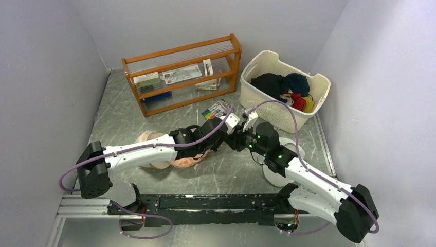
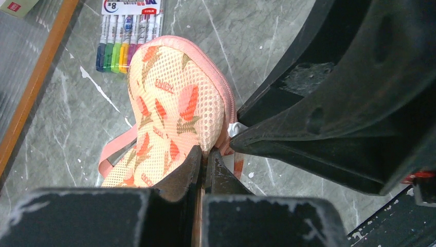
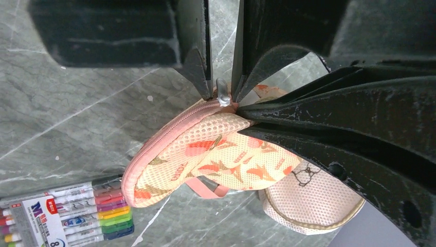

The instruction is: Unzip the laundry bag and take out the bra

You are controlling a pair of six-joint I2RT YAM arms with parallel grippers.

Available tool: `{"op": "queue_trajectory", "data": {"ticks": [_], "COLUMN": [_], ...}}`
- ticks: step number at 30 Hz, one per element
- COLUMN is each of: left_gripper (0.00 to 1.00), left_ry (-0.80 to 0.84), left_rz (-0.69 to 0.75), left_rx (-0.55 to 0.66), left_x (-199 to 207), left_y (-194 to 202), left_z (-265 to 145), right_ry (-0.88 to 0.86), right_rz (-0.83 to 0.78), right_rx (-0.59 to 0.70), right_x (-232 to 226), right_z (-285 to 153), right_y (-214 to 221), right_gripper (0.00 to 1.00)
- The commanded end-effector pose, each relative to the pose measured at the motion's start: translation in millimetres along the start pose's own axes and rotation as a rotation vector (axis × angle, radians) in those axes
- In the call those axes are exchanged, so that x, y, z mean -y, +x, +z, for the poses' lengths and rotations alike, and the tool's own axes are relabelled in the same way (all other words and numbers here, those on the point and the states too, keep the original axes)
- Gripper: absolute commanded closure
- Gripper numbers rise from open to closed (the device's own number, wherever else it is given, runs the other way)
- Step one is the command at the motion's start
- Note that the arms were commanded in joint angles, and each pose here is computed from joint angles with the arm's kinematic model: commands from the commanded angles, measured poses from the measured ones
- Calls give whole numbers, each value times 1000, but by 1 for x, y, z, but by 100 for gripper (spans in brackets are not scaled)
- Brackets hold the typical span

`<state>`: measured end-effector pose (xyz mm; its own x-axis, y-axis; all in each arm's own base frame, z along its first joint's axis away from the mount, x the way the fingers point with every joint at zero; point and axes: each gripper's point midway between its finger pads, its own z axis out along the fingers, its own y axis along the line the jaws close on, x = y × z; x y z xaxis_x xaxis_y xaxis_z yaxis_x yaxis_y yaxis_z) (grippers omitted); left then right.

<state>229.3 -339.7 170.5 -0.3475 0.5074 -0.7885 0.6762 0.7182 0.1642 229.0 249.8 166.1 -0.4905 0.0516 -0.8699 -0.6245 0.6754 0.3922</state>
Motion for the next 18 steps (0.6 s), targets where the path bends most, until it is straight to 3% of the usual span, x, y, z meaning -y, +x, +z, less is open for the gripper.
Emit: {"op": "queue_trajectory", "data": {"ticks": [1,9,18], "left_gripper": [93,93,93], "left_ry": [12,14,15], "left_rz": [-16,-18,-21], "left_rx": [17,25,30], "left_x": [1,1,0], "left_y": [-9,-10,-12], "left_z": [-1,-3,-4], "right_ry": [17,11,-28], "right_rz": [-12,-14,11], "right_rx": [43,45,33], "right_x": [0,-1,-5], "right_z": [-6,-7,2], "right_y": [-17,-19,-14], "right_gripper": [81,93,94]}}
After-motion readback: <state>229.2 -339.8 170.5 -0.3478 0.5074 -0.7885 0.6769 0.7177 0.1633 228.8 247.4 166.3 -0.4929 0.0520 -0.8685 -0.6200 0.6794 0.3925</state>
